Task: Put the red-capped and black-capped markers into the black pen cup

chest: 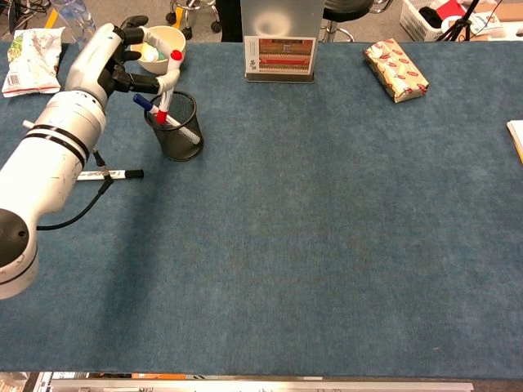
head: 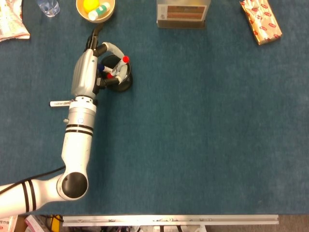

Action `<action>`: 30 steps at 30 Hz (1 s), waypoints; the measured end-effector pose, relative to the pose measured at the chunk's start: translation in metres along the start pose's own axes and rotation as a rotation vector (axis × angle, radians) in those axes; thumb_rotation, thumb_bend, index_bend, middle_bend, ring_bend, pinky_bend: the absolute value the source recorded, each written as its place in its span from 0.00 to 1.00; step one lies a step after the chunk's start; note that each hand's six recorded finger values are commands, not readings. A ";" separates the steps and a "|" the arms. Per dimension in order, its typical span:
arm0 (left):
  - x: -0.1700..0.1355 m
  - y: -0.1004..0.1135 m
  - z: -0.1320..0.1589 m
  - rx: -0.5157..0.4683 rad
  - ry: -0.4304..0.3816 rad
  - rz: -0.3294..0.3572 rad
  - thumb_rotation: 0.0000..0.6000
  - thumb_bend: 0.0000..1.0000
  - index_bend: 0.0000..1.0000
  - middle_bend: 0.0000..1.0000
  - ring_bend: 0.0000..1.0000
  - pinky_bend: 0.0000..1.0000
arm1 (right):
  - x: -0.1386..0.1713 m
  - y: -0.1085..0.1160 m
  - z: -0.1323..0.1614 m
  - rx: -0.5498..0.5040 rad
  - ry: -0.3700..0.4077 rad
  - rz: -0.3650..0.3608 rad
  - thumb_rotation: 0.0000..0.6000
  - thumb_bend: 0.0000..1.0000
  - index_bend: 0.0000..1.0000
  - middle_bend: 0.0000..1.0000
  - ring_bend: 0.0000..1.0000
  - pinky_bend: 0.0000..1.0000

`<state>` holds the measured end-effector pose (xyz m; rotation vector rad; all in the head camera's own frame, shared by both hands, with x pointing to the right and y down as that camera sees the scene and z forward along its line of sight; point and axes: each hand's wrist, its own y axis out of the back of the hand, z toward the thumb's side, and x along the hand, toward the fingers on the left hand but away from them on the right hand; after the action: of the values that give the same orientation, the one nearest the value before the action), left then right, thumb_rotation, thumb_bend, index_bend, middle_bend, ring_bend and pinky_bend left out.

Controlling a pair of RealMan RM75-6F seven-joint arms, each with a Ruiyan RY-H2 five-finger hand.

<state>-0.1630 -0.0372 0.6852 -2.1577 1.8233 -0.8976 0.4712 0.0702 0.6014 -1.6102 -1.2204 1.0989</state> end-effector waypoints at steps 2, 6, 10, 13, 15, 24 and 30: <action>0.000 -0.001 0.000 -0.002 -0.003 -0.013 1.00 0.36 0.43 0.01 0.00 0.10 | 0.000 0.000 0.000 0.001 0.000 0.000 1.00 0.00 0.24 0.26 0.17 0.41; -0.002 -0.003 -0.001 -0.006 -0.009 -0.051 1.00 0.36 0.25 0.00 0.00 0.10 | 0.000 0.000 0.000 0.001 0.001 0.000 1.00 0.00 0.24 0.26 0.17 0.41; -0.003 -0.003 -0.002 -0.009 -0.011 -0.064 1.00 0.31 0.19 0.00 0.00 0.10 | 0.000 0.000 0.000 0.002 0.002 0.000 1.00 0.00 0.24 0.26 0.17 0.41; -0.003 -0.002 -0.003 -0.017 -0.010 -0.063 1.00 0.29 0.15 0.00 0.00 0.10 | 0.000 0.000 0.000 0.002 0.002 0.002 1.00 0.00 0.24 0.26 0.17 0.41; -0.003 -0.002 -0.004 -0.020 -0.010 -0.064 1.00 0.28 0.15 0.00 0.00 0.10 | 0.000 -0.001 0.000 0.002 0.001 0.002 1.00 0.00 0.24 0.26 0.17 0.41; -0.010 0.010 -0.013 0.160 -0.015 -0.073 1.00 0.28 0.34 0.00 0.00 0.10 | 0.001 0.000 0.001 0.000 0.004 0.000 1.00 0.00 0.24 0.26 0.17 0.41; -0.025 0.018 -0.023 0.454 -0.041 -0.115 1.00 0.32 0.39 0.00 0.00 0.09 | 0.003 0.004 0.002 -0.003 0.008 -0.017 1.00 0.00 0.24 0.26 0.17 0.41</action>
<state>-0.1922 -0.0122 0.6865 -1.9827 1.3247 -1.1506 0.4702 0.0723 0.5966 -1.6020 -1.2287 1.0803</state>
